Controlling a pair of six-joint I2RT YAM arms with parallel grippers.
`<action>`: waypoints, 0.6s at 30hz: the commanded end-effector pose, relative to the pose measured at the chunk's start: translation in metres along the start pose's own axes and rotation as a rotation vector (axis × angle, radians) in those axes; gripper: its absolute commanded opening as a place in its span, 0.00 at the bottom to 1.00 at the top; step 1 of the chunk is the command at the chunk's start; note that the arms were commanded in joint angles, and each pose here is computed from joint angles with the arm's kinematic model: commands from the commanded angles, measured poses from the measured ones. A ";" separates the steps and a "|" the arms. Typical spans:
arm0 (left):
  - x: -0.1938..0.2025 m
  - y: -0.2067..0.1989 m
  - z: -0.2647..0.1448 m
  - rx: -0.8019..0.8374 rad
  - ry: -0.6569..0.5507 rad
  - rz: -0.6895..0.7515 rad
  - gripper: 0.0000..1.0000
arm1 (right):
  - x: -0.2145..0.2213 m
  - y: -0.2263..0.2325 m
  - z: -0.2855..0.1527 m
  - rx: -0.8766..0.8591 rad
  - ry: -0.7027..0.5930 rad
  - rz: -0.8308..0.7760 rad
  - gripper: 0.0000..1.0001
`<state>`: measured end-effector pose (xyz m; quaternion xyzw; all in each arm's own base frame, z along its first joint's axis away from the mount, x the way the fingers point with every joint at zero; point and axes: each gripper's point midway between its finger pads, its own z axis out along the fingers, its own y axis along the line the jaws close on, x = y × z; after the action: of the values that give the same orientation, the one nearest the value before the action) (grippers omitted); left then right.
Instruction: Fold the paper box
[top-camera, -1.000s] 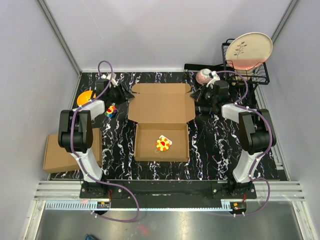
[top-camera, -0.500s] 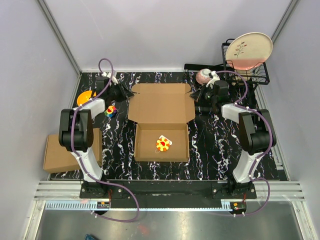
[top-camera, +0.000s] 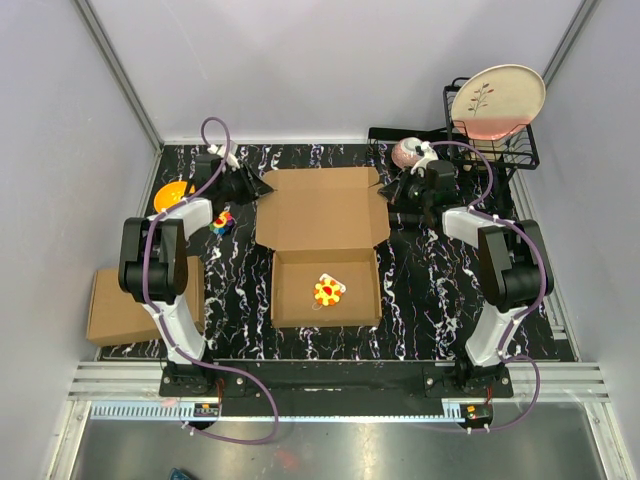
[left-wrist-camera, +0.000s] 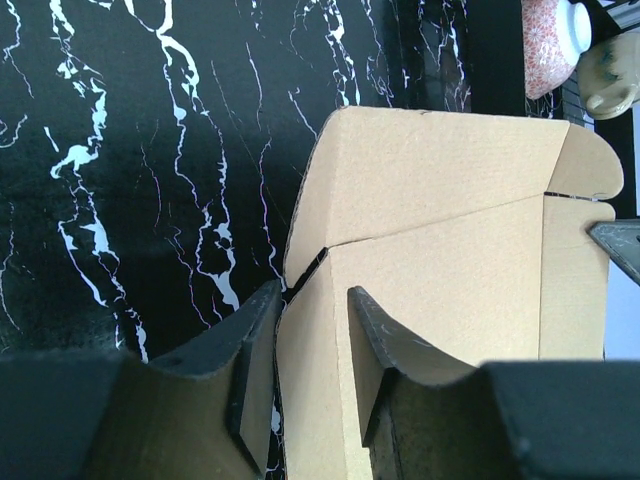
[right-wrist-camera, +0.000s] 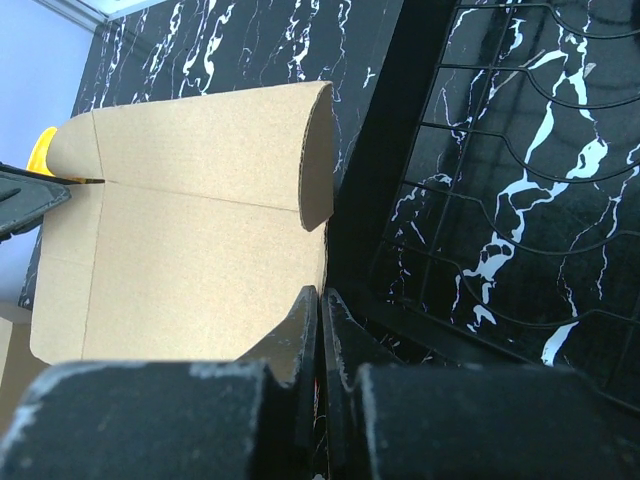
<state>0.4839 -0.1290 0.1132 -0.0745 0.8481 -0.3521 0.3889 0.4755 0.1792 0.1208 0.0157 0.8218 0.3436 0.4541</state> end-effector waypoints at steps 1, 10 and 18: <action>-0.010 -0.019 -0.005 0.062 -0.038 0.050 0.35 | -0.009 0.020 -0.008 -0.049 -0.016 -0.052 0.06; 0.000 -0.013 -0.010 0.031 -0.016 0.058 0.21 | -0.008 0.017 -0.008 -0.037 -0.019 -0.050 0.05; 0.005 -0.014 -0.020 0.007 -0.005 0.056 0.42 | -0.009 0.018 -0.009 -0.036 -0.021 -0.048 0.05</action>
<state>0.4669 -0.1286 0.0965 -0.0726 0.8623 -0.3427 0.3657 0.4722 0.1808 0.1181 0.0155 0.8245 0.3436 0.4493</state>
